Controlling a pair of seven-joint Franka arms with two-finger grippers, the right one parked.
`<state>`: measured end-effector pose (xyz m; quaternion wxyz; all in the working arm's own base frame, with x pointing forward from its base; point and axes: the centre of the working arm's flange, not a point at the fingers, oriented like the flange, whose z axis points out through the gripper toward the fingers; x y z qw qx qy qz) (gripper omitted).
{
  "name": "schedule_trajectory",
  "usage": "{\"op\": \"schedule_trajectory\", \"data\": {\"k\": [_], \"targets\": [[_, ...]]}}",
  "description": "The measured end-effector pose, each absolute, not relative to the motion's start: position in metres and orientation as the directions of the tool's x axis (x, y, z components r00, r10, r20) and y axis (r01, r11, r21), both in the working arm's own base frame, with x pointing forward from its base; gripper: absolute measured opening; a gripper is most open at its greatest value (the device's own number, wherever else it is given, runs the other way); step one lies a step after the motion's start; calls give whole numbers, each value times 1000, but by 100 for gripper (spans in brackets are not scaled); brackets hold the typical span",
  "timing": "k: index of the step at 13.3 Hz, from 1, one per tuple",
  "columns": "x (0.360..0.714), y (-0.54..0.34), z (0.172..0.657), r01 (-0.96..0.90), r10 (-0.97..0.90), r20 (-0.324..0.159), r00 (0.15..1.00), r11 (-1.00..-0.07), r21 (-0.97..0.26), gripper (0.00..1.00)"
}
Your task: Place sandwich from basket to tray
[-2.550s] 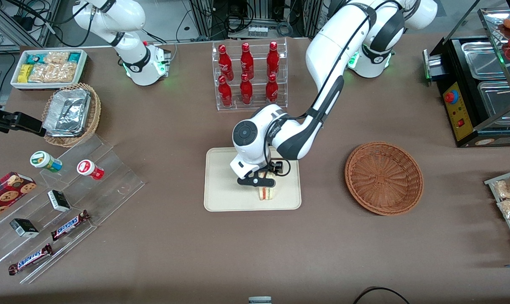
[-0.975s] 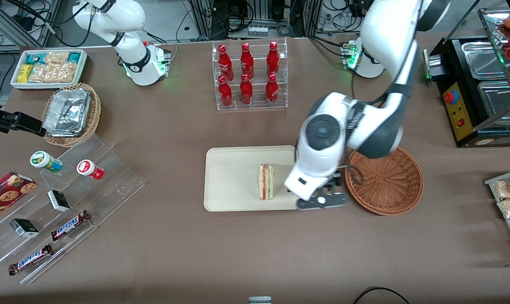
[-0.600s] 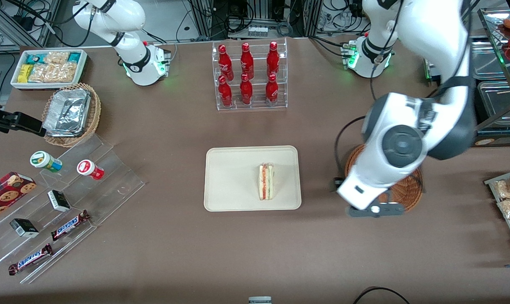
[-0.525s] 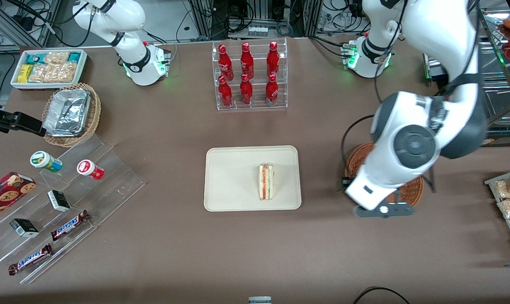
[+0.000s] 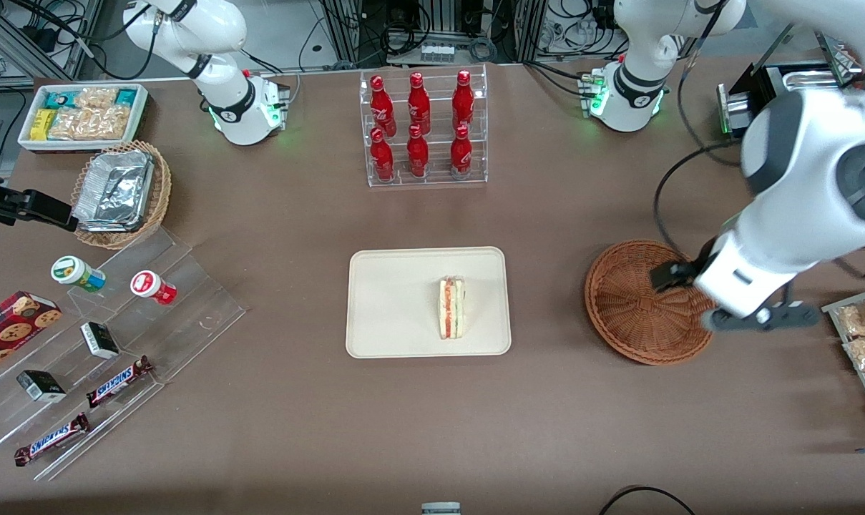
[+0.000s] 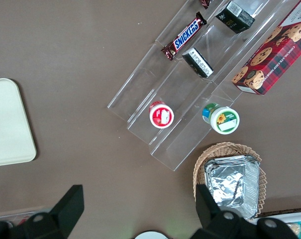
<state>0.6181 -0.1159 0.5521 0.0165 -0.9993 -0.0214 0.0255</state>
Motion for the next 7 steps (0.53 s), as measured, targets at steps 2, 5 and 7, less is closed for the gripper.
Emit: {"op": "schedule_trajectory", "data": {"k": [2,5,7], "targets": [[590,-101,578,40,41,-43,998,-999,-33,100],[552,-84,613,16,19,-79,997,-999,-42,100],[536,-77,626,-6,-1,-99,995,-999,-45,100]]}}
